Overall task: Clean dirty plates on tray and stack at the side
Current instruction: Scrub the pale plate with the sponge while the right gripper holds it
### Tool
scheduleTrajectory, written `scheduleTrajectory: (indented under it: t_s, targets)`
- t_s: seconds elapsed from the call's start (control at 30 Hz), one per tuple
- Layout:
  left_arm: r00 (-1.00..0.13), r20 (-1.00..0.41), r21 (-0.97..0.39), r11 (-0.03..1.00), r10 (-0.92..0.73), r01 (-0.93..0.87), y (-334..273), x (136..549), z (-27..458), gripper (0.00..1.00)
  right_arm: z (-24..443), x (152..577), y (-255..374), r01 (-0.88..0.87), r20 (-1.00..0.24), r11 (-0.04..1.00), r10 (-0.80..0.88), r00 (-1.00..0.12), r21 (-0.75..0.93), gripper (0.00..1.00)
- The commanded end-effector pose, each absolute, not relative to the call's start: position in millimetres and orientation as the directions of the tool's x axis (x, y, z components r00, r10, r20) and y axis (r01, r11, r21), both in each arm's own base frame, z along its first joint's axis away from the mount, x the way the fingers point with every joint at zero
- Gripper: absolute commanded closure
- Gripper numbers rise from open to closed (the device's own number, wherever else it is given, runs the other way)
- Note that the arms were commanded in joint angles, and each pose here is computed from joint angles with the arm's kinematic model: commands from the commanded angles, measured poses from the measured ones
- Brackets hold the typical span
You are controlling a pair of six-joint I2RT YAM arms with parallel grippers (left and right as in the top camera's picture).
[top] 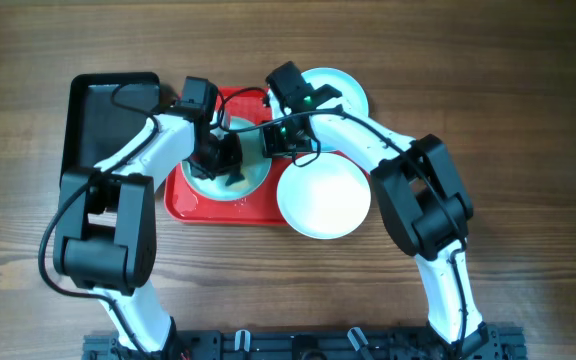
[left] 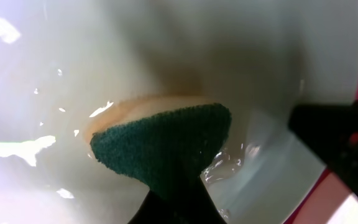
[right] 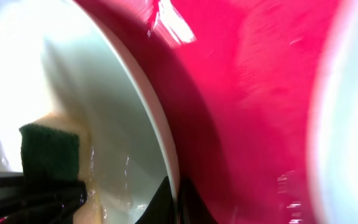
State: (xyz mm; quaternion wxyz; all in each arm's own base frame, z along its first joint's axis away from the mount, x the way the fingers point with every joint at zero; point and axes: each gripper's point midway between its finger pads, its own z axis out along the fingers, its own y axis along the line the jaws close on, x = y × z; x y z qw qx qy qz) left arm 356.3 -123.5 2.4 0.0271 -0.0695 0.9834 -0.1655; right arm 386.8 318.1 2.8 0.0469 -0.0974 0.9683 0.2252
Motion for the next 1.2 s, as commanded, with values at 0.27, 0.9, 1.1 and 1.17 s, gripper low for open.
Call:
scheduleTrajectory:
  t_s: [0.27, 0.9, 1.1, 1.17]
  targets:
    - [-0.967, -0.103, -0.281, 0.939, -0.234, -0.197, -86, 397, -31, 0.96, -6, 377, 326, -0.218, -0.105, 0.875, -0.191, -0.976, 0.433, 0.96]
    - [-0.983, -0.164, -0.467, 0.884, -0.077, 0.009, -156, 410, -5, 0.96, -7, 378, 326, -0.219, -0.108, 0.874, -0.190, -0.976, 0.434, 0.96]
    - [-0.993, -0.117, -0.426, 0.904, -0.013, 0.038, -140, 393, -11, 0.96, -7, 378, 326, -0.218, -0.108, 0.874, -0.190, -0.976, 0.434, 0.96]
    - [-0.993, -0.095, -0.416, 0.904, 0.066, 0.100, -136, 380, -13, 0.96, -7, 378, 326, -0.218, -0.108, 0.874, -0.190, -0.976, 0.434, 0.96]
